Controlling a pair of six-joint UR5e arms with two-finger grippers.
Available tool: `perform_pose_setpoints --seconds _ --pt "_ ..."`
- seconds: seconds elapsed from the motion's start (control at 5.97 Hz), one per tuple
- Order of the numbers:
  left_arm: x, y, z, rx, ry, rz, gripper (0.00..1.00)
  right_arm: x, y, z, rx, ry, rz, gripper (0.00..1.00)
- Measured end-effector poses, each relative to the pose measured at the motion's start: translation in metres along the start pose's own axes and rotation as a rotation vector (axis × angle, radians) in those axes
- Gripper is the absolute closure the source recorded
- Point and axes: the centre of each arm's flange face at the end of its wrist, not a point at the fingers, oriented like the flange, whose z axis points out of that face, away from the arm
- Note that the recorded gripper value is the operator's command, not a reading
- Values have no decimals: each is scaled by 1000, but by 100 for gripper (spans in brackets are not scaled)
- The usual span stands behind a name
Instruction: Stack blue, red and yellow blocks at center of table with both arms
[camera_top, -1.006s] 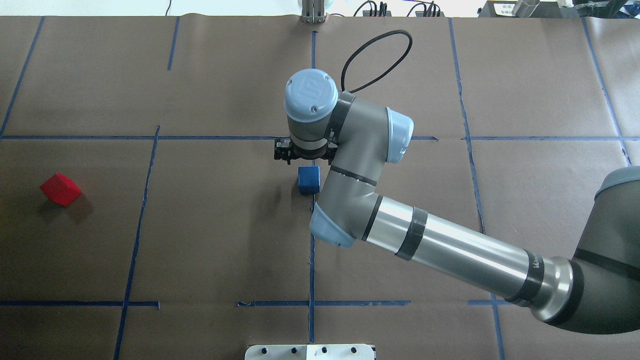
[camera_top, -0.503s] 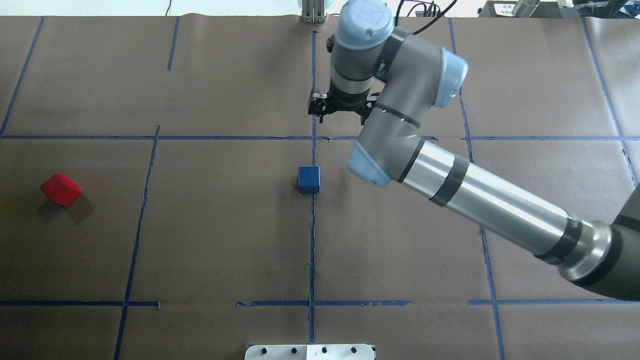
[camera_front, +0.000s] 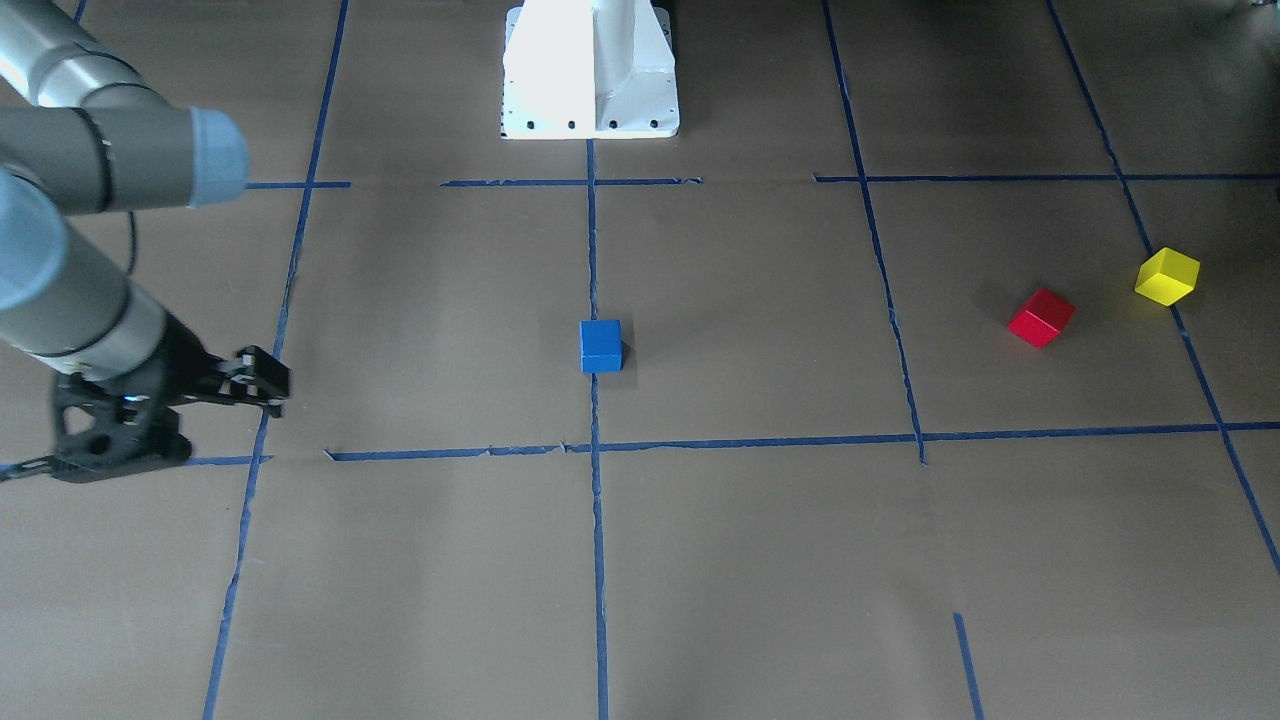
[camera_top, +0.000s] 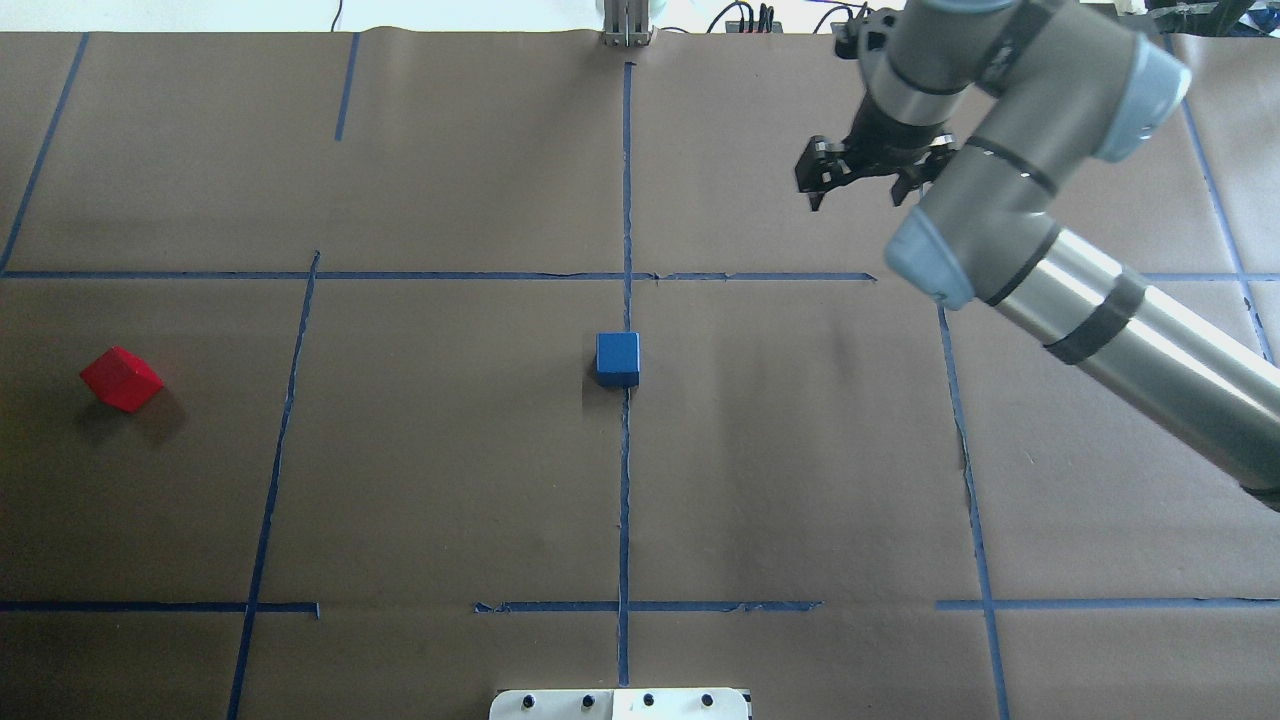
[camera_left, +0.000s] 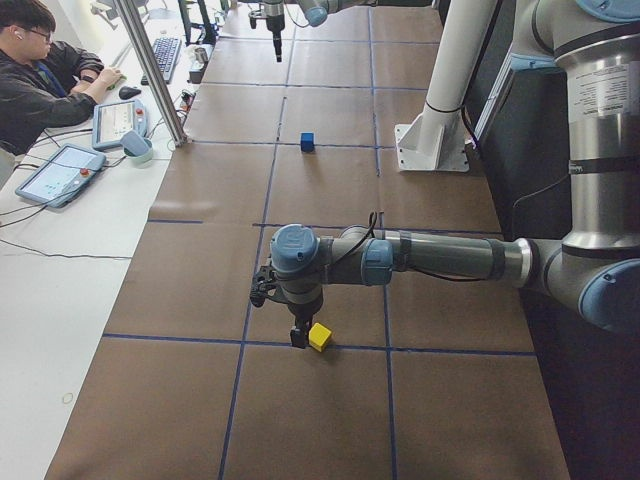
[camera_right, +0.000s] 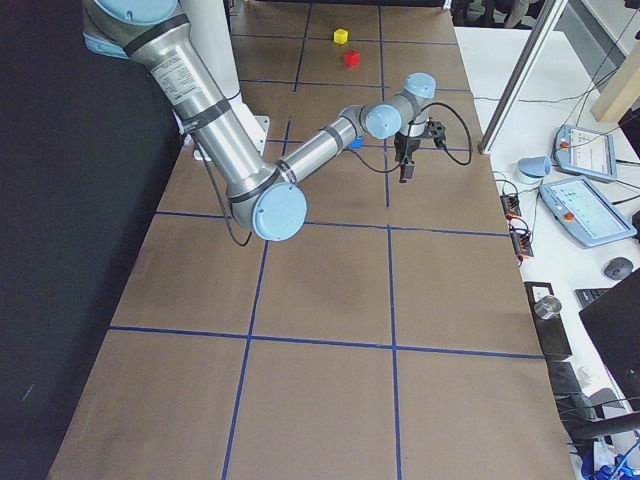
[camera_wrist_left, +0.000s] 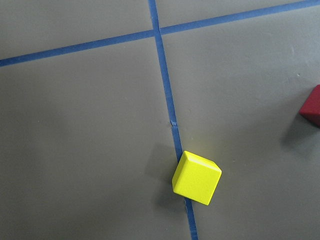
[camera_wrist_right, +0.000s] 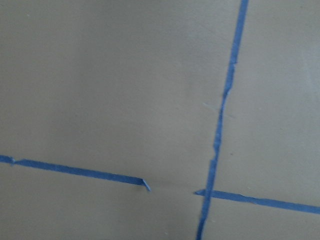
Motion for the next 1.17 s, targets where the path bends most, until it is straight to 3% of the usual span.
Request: perform_pose_setpoints --seconds 0.67,0.84,1.17 --pt "29 -50 -30 164 -25 175 0 234 136 -38 -6 25 -159 0" --pt "35 -59 -33 179 -25 198 0 288 179 -43 -10 32 -170 0" --pt "64 -74 -22 204 -16 310 0 360 249 -41 -30 39 -104 0"
